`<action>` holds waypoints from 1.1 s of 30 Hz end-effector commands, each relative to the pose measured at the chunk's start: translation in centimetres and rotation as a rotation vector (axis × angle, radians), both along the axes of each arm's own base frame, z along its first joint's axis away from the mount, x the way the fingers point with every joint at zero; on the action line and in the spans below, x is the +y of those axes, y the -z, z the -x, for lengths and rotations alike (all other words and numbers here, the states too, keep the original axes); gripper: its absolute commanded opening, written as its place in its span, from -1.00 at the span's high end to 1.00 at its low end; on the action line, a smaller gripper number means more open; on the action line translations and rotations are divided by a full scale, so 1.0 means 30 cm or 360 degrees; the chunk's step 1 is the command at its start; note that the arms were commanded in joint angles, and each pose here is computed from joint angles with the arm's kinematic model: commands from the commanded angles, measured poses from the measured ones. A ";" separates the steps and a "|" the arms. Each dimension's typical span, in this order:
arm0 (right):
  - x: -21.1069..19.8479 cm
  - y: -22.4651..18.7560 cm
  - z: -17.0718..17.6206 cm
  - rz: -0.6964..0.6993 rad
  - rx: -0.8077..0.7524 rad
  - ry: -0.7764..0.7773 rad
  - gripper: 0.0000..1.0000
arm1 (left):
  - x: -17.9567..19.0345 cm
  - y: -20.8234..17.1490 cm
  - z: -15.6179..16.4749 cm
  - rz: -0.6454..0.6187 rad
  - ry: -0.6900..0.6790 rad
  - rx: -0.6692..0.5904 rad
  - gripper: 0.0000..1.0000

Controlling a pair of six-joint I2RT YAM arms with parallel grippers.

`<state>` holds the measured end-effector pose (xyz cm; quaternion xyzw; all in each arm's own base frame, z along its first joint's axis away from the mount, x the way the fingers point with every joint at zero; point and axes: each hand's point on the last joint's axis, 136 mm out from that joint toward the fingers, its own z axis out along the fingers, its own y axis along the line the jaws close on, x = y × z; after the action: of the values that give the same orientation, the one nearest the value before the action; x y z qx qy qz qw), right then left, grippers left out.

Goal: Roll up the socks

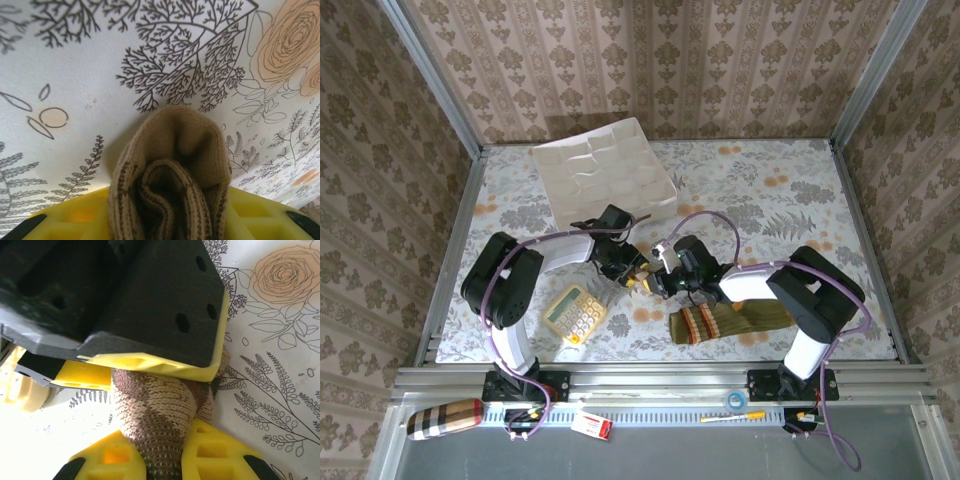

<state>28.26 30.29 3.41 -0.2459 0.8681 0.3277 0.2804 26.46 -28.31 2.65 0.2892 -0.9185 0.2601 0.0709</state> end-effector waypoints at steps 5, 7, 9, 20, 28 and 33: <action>-0.146 0.231 0.138 0.0220 0.0516 0.0151 1.00 | 0.033 0.068 0.057 -0.0056 0.0010 0.0113 0.52; -0.146 0.217 0.132 0.0226 0.0488 0.0143 1.00 | 0.027 0.051 0.047 -0.0035 0.0010 0.0083 0.94; -0.152 0.187 0.117 0.0240 0.0430 0.0148 0.86 | 0.023 0.013 0.036 -0.0023 0.0015 0.0041 1.00; -0.273 -0.409 -0.047 0.0246 -0.0472 0.0391 -0.22 | 0.133 -0.413 -0.114 -0.0075 -0.0005 -0.0442 1.00; -0.334 -0.733 -0.124 0.0241 -0.0670 0.0625 -0.10 | 0.372 -0.637 -0.295 -0.0277 -0.0061 -0.0816 1.00; -0.313 -0.827 -0.140 0.0176 -0.0690 0.0626 -0.09 | 0.498 -0.625 -0.378 -0.0409 -0.0121 -0.0887 1.00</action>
<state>32.20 21.75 28.26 -0.1637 0.8213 0.1824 0.5152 37.33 -15.28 22.11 0.2704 -0.9023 0.2577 -0.2152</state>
